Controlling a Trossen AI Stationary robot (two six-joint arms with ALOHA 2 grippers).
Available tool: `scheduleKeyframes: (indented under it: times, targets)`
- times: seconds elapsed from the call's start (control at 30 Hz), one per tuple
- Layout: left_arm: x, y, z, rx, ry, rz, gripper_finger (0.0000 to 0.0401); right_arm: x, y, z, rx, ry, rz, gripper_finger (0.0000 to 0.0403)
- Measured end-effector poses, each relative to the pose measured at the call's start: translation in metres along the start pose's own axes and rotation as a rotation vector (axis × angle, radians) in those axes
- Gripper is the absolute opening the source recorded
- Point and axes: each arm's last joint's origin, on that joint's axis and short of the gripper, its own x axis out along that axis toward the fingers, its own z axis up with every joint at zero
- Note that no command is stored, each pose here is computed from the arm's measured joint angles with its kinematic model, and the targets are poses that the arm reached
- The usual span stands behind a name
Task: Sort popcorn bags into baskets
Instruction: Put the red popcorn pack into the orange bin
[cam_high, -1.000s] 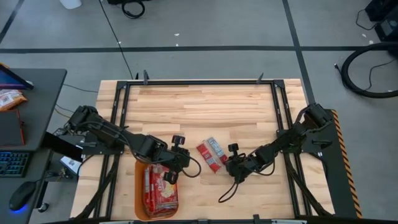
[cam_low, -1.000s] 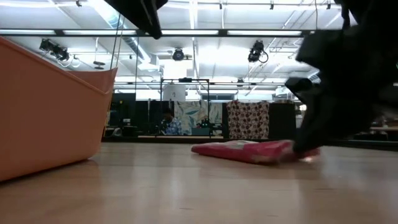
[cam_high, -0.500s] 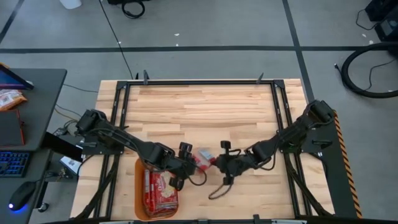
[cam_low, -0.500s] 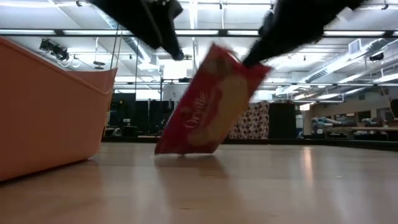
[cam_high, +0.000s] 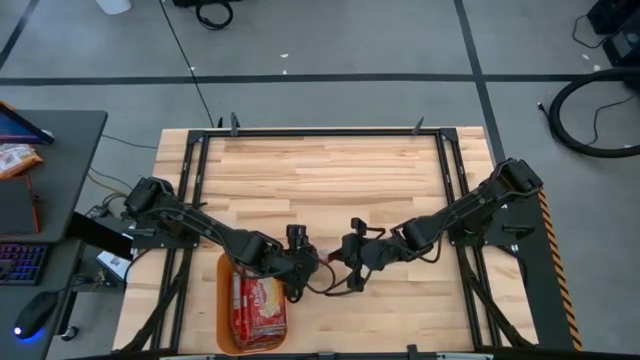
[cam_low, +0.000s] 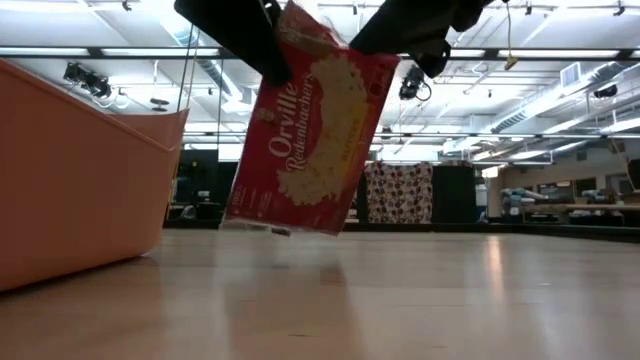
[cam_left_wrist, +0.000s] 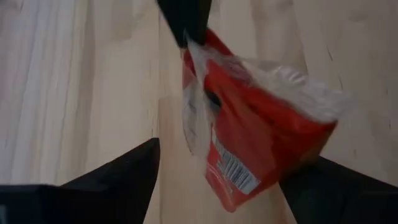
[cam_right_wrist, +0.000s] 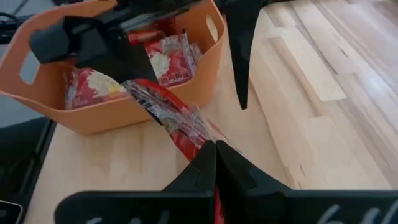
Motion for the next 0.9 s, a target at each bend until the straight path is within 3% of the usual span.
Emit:
scheduleKeyframes:
  times: [0.23, 0.53, 0.73, 0.9]
  targets:
    - [0.000, 0.001, -0.002, -0.036, 0.009, 0.040, 0.0266, -0.001, 0.001, 0.003, 0.004, -0.021, 0.020, 0.0008]
    - [0.000, 0.003, -0.002, -0.086, 0.016, 0.026, 0.0114, -0.002, 0.005, 0.005, -0.058, -0.033, 0.079, 0.0024]
    - [0.000, 0.001, -0.003, -0.115, 0.044, -0.062, 0.0027, -0.010, 0.013, 0.007, -0.164, -0.071, 0.107, 0.0079]
    - [-0.012, 0.005, -0.004, -0.159, 0.078, -0.129, 0.0026, -0.033, 0.009, 0.018, -0.188, -0.091, 0.117, 0.0147]
